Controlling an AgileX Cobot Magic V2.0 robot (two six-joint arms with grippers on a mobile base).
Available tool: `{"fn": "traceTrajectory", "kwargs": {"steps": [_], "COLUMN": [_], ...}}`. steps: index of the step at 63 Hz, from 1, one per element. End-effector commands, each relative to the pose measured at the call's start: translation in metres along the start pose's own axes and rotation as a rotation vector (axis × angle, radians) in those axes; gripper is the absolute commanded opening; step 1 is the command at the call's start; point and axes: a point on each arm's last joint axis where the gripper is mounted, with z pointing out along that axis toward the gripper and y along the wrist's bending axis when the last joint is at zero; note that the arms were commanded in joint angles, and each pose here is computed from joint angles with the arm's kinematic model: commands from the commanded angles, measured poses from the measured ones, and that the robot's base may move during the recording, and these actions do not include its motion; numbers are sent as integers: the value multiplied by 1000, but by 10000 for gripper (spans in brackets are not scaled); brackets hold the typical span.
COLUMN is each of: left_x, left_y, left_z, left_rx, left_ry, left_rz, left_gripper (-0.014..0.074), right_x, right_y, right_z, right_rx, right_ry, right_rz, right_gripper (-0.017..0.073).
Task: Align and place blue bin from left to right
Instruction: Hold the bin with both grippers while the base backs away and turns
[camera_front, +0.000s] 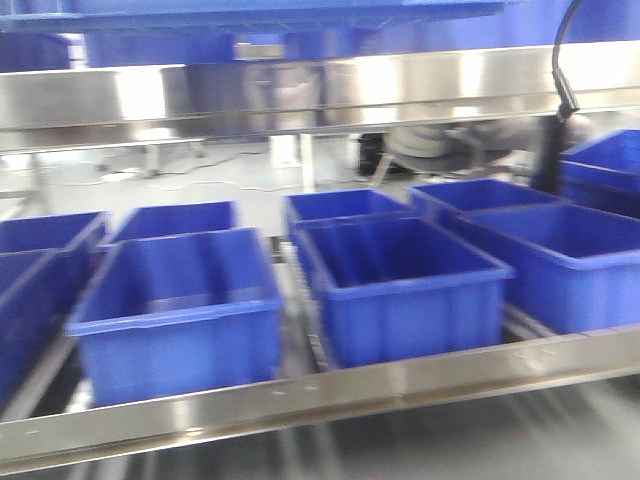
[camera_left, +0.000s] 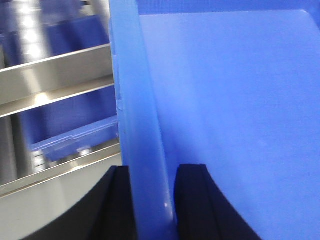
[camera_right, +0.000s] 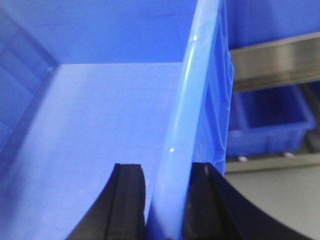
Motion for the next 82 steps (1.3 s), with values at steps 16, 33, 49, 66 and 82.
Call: {"fn": "traceTrajectory", "kwargs": {"steps": [16,33,49,66,82], "left_x": [-11,-11,-11,-11,-11], "left_y": [-33,-33,-33,-33,-33], "left_z": [-25,-25,-25,-25,-25], "left_rx": [252,252,252,252,252], "left_ry": [-150,-150,-150,-150,-150], "left_rz": [-37,-37,-37,-37,-37], "left_gripper": [-111,-111,-111,-111,-111], "right_x": [-10,-10,-10,-10,-10], "right_y": [26,26,26,26,26], "right_z": [-17,-17,-17,-17,-17], "right_rx": [-158,-158,-158,-158,-158], "right_ry": [-114,-114,-114,-114,-114], "right_rz": [0,0,0,0,0], "right_gripper": [-154,-154,-154,-154,-154]}}
